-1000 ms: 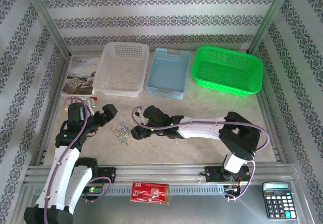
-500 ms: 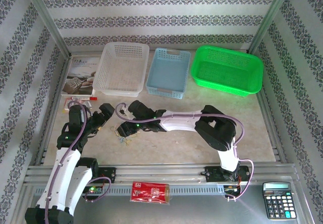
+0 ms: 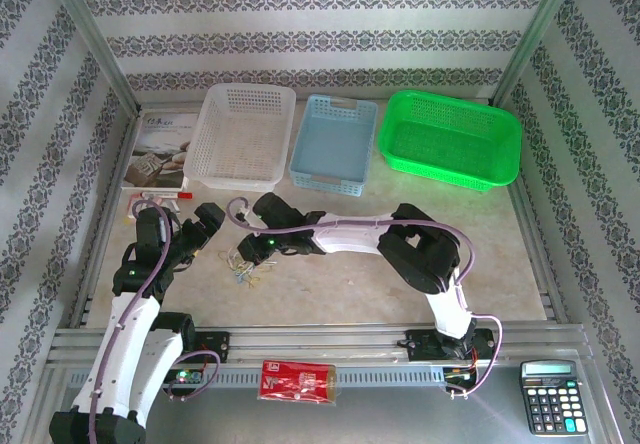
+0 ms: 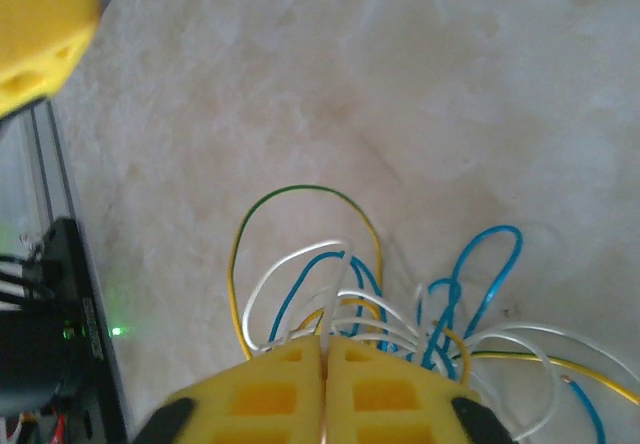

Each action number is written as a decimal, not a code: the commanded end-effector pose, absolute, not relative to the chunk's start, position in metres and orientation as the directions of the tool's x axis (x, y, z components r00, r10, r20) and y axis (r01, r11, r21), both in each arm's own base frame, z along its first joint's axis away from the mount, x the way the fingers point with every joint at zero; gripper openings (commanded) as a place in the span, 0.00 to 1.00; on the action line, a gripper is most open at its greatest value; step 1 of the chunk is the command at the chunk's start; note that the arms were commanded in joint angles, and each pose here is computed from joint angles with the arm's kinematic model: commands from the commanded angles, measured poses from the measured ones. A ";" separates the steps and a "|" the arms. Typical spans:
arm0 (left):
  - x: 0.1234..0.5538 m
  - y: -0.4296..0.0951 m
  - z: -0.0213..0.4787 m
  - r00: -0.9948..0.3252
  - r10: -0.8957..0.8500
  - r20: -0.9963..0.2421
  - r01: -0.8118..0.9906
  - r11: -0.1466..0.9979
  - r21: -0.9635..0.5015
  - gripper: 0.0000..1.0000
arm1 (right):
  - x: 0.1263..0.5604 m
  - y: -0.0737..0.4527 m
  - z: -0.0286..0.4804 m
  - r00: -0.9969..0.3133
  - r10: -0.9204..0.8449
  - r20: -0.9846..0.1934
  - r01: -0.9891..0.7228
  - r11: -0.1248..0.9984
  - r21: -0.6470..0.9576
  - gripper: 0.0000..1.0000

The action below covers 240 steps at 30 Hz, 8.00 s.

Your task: Untangle the cables

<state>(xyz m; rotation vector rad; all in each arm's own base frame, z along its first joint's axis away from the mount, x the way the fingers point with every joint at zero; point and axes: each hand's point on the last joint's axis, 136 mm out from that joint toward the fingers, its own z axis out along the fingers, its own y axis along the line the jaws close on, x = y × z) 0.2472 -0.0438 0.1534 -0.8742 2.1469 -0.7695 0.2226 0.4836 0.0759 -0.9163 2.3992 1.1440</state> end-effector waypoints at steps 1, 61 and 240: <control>0.253 -0.049 0.169 -0.536 -0.747 -0.394 -0.298 0.604 -0.739 1.00 | 0.230 0.469 0.100 -0.729 -0.372 -0.575 -0.682 0.463 0.566 0.00; 0.265 -0.163 0.159 -0.764 -0.447 -0.464 0.009 0.713 -0.701 1.00 | 0.216 0.312 0.075 -0.837 0.005 -0.547 -0.339 0.780 0.526 0.40; 0.238 -0.203 0.232 -0.459 -0.502 -0.733 0.397 0.622 -0.675 0.94 | 0.303 0.269 0.331 -0.754 0.438 -0.490 -0.419 0.254 0.872 0.00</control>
